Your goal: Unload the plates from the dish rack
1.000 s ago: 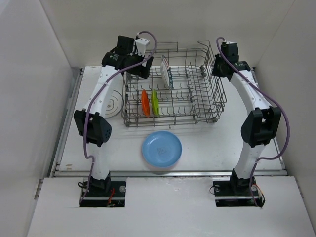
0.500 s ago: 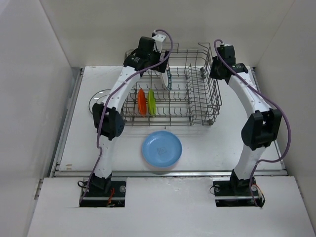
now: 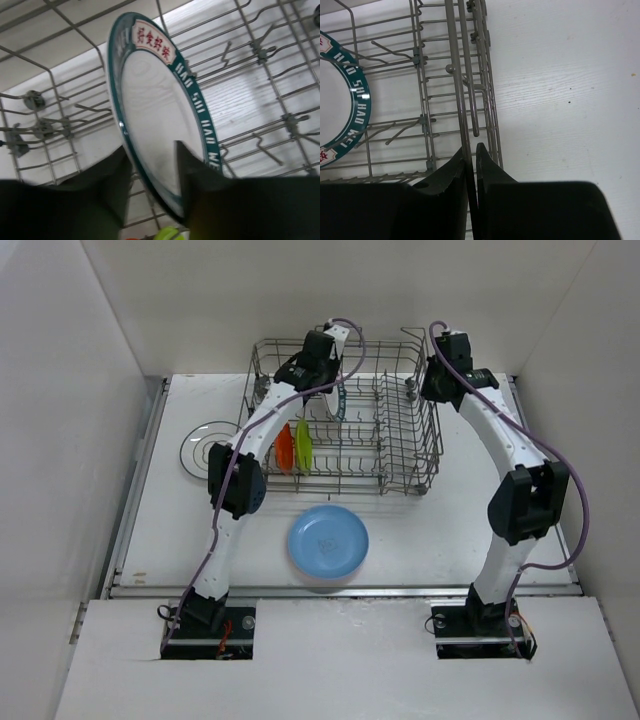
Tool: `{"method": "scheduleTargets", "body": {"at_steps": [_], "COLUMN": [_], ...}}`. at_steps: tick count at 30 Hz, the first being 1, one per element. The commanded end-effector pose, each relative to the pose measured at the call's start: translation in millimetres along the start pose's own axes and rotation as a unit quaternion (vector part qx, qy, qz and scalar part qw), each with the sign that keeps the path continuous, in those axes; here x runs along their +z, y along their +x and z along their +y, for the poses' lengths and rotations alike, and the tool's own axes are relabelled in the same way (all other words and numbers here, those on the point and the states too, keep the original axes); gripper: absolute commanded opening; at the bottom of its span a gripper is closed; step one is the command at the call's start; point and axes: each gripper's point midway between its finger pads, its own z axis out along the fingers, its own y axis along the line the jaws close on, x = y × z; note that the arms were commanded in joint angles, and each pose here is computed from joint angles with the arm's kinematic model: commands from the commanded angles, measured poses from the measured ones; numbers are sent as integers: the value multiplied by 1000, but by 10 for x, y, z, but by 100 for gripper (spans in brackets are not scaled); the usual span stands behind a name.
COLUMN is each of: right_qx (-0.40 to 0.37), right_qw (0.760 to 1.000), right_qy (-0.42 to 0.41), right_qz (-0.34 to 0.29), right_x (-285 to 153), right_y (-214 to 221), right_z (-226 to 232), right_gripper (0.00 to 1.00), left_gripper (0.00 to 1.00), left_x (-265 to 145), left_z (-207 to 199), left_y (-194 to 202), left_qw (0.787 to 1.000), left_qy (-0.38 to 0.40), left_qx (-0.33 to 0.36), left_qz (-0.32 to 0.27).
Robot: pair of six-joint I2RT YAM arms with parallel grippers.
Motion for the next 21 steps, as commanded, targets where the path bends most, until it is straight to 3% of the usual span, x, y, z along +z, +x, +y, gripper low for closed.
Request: {"method": "scheduleTargets", "body": {"at_steps": [1,4,5,12,21], "right_qx": [15,15,15,5,-17], "right_qw": [1000,1000,1000,1000,996], "right_qy": [2,6,6,25,62], "right_qz": [-3,-5,-5,-11,-58], "right_x": [-144,-143,-143,-101,-56], "right_y": [32,27,27,11,-391], "right_z": [80,65,65,-2,-159], "right_gripper": [7,7,7,7,4], "left_gripper": [22,2,0,0,0], "left_x": [-153,-203,-233,-772,-1651], "left_z": [97,172,180,265,486], "left_y": [-337,-406,-465,-1025,-1689], "left_qw": [999,998,998,991,972], "left_qy": [-13,-33,-33,-32,-53], "left_qx": [-9,-17,-18,-43,-68], "left_qz": [-41,-48,-55,-121,-219]}}
